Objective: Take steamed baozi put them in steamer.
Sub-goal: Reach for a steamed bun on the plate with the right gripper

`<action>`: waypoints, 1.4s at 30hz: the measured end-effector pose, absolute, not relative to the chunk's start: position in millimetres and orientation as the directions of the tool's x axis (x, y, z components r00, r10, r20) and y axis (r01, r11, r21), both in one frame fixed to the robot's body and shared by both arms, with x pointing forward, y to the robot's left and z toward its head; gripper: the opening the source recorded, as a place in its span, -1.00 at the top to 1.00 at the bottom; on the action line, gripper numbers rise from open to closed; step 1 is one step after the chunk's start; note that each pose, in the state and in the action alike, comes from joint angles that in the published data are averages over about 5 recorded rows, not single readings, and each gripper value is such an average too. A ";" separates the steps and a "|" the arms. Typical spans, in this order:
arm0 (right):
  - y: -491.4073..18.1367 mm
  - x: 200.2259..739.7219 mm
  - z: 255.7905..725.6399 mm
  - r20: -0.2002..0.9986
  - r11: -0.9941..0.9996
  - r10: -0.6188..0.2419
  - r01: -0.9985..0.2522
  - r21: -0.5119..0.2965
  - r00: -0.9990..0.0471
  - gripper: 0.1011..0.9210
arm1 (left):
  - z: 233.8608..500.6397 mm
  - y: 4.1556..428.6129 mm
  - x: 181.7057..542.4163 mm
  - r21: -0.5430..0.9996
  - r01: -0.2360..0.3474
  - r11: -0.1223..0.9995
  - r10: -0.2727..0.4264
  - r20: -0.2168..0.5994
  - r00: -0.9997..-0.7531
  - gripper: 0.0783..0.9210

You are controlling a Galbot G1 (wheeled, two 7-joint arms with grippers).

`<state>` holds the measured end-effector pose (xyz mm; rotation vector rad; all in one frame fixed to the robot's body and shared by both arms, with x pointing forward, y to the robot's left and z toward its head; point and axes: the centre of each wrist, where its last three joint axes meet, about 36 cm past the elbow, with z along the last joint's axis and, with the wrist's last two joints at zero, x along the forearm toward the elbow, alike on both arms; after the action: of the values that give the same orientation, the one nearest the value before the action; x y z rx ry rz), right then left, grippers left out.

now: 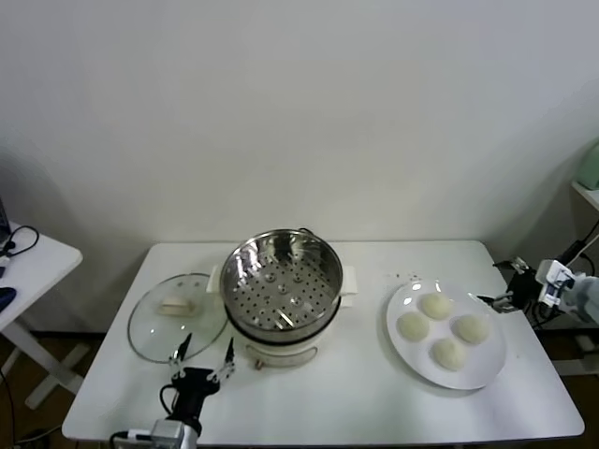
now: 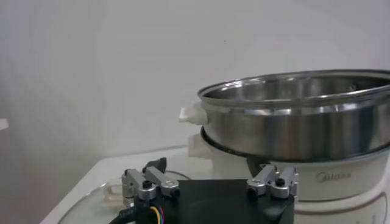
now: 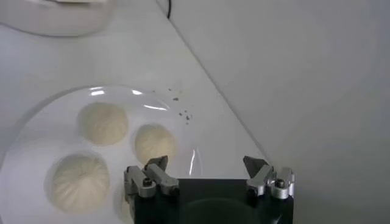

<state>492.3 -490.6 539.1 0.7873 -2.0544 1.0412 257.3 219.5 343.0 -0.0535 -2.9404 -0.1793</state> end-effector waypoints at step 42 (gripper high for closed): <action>-418.9 663.5 471.4 0.987 0.015 -0.099 -0.992 -0.127 -0.128 -0.76 | 333.8 227.1 254.0 0.121 -0.011 0.993 -0.038 0.218 -0.975 -0.77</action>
<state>663.5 -418.9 471.4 1.2131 -1.3825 1.2479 254.0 227.1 333.8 0.0360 -2.9142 -0.1745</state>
